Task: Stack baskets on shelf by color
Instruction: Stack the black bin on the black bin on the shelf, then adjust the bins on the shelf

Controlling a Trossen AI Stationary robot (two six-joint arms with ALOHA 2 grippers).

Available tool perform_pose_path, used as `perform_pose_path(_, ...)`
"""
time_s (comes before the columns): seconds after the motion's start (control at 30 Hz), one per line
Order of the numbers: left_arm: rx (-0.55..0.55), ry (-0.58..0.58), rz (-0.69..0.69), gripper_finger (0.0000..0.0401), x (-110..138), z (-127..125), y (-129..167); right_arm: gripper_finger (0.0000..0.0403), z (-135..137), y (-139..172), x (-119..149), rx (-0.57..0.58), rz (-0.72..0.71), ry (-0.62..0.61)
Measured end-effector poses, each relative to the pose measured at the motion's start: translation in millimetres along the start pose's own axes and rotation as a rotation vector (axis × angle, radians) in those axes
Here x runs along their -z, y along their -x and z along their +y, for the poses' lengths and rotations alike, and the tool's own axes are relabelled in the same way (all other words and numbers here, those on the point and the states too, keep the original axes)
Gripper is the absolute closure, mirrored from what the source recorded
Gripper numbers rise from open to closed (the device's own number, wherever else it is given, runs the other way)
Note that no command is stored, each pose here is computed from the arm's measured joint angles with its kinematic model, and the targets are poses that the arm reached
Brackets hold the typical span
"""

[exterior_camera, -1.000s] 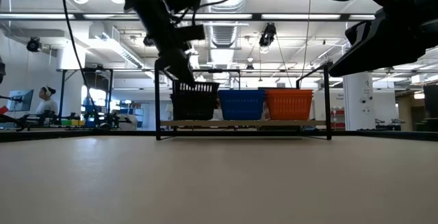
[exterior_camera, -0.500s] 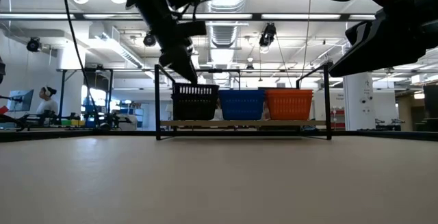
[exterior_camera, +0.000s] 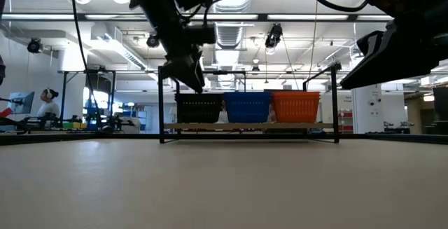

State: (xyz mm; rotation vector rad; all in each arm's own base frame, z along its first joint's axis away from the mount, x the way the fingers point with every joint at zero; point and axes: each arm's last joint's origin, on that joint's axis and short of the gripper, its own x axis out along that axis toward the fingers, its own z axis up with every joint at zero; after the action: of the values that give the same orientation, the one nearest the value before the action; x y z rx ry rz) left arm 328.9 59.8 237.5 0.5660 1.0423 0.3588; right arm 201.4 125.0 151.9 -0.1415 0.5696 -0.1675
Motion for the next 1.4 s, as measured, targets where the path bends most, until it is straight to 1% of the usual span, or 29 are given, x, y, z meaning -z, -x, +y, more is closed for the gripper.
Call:
perform_pose_path(0.1, 0.002, -0.022, 0.031, 0.026, 0.9, -4.5, -9.8, 0.0394, 0.0, 0.0, -0.1, 0.0, -0.001, 0.0)
perform_pose_path(0.23, -0.084, -0.068, 0.088, 0.026, 2.4, -4.7, -14.7, 0.0394, 0.0, 0.0, -0.1, 0.0, -0.001, -0.001)
perform_pose_path(0.33, -0.125, -0.092, 0.114, 0.026, 3.1, -3.6, -15.4, 0.0394, 0.0, 0.0, -0.1, 0.0, -0.001, -0.001)
perform_pose_path(0.6, -0.153, -0.094, 0.102, 0.026, 2.1, 1.9, -6.8, 0.0394, 0.0, 0.0, -0.1, 0.0, -0.001, -0.001)
perform_pose_path(0.73, -0.157, -0.087, 0.052, 0.026, -10.0, -0.4, 3.6, 0.0394, 0.1, 0.0, -0.2, 0.0, -0.002, -0.01)
perform_pose_path(0.83, -0.17, -0.029, -0.011, 0.026, -22.5, 1.5, 13.0, 0.0394, -1.8, -0.7, -1.0, 0.025, -0.01, -0.051)
perform_pose_path(0.9, -0.18, 0.056, -0.045, 0.026, -29.1, 7.2, 17.7, 0.0394, -7.0, -2.3, -6.6, 0.071, -0.024, -0.081)
perform_pose_path(0.97, -0.197, 0.175, -0.061, 0.026, -31.5, 18.2, 18.8, 0.0394, -16.0, -4.2, -23.1, 0.095, -0.049, -0.108)
perform_pose_path(1.07, -0.225, 0.358, -0.052, 0.026, -25.4, 38.4, 12.7, 0.0394, -42.4, -6.9, -58.4, 0.129, -0.053, -0.145)
perform_pose_path(1.13, -0.23, 0.444, -0.035, 0.026, -17.8, 50.3, 6.0, 0.0394, -71.7, -8.9, -81.4, 0.159, -0.008, -0.179)
perform_pose_path(1.2, -0.208, 0.515, -0.031, 0.0262, -9.9, 61.4, -1.1, 0.0394, -107.3, -10.8, -103.4, 0.185, 0.039, -0.233)
perform_pose_path(1.27, -0.184, 0.578, -0.016, 0.027, -1.6, 70.7, -10.2, 0.0394, -148.3, -14.0, -117.8, 0.213, 0.103, -0.281)
perform_pose_path(1.33, -0.174, 0.635, 0.006, 0.0283, 6.8, 78.5, -19.4, 0.0394, -188.9, -19.3, -127.3, 0.229, 0.147, -0.333)
perform_pose_path(1.4, -0.177, 0.661, 0.025, 0.0302, 12.7, 84.3, -27.4, 0.0394, -226.8, -26.2, -129.7, 0.239, 0.197, -0.39)
